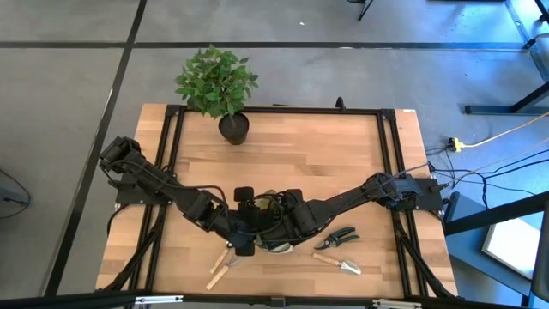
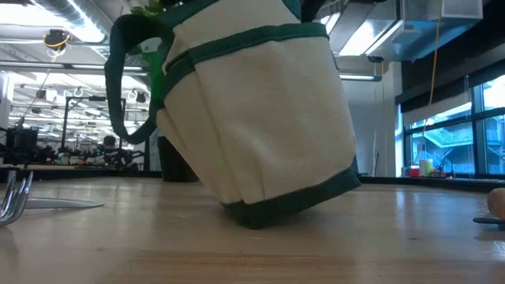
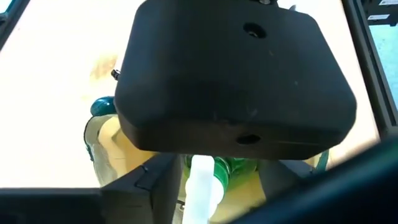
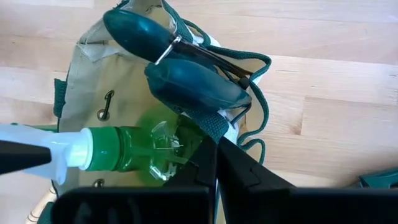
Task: Pick & Place Garden tools in Gardening bag
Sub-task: Put the green shear scissors into the brown gardening bag
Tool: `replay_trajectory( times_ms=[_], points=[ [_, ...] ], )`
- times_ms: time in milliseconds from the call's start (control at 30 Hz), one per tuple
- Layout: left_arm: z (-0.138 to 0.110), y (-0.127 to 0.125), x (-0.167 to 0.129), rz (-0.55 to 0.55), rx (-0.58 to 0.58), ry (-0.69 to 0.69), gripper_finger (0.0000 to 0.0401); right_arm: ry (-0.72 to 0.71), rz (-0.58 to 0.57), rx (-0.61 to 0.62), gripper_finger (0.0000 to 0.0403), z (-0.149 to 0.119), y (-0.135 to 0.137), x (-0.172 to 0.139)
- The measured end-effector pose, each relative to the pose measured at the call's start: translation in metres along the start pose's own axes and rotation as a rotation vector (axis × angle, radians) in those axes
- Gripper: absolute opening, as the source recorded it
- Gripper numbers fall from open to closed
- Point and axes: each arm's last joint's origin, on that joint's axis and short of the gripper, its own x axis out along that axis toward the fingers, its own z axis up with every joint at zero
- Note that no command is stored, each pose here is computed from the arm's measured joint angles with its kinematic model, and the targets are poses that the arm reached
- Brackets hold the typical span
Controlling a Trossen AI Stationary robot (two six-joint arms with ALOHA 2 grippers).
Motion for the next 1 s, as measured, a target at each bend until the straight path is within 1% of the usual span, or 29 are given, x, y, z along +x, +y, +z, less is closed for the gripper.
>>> replay_trajectory(
  times_ms=[67, 167, 233, 433, 600, 800, 1000],
  points=[
    [0.000, -0.002, -0.003, -0.006, -0.004, -0.004, 0.0208, 0.002, 0.005, 0.002, 0.0006, 0.000, 0.000, 0.000],
    [0.000, 0.000, -0.009, -0.009, -0.016, -0.009, 0.0213, 0.005, 0.015, 0.006, 0.0006, 0.000, 0.001, -0.001],
    [-0.002, 0.002, -0.016, 0.007, -0.024, -0.007, 0.0211, 0.007, 0.021, 0.007, 0.0006, -0.001, 0.002, -0.002],
    [-0.001, 0.012, -0.045, 0.045, -0.074, -0.057, 0.0197, 0.007, 0.020, 0.001, 0.0006, -0.001, 0.001, -0.002],
    [-0.005, 0.020, -0.064, 0.075, -0.103, -0.062, 0.0198, 0.005, 0.014, -0.002, 0.0006, 0.000, 0.001, -0.002],
    [-0.018, 0.028, -0.071, 0.141, -0.123, 0.022, 0.0200, 0.000, 0.010, -0.006, 0.0006, 0.000, 0.000, -0.002],
    [-0.022, 0.024, -0.075, 0.152, -0.116, 0.023, 0.0200, -0.005, -0.002, -0.018, 0.0006, 0.000, -0.001, 0.000]
  ],
)
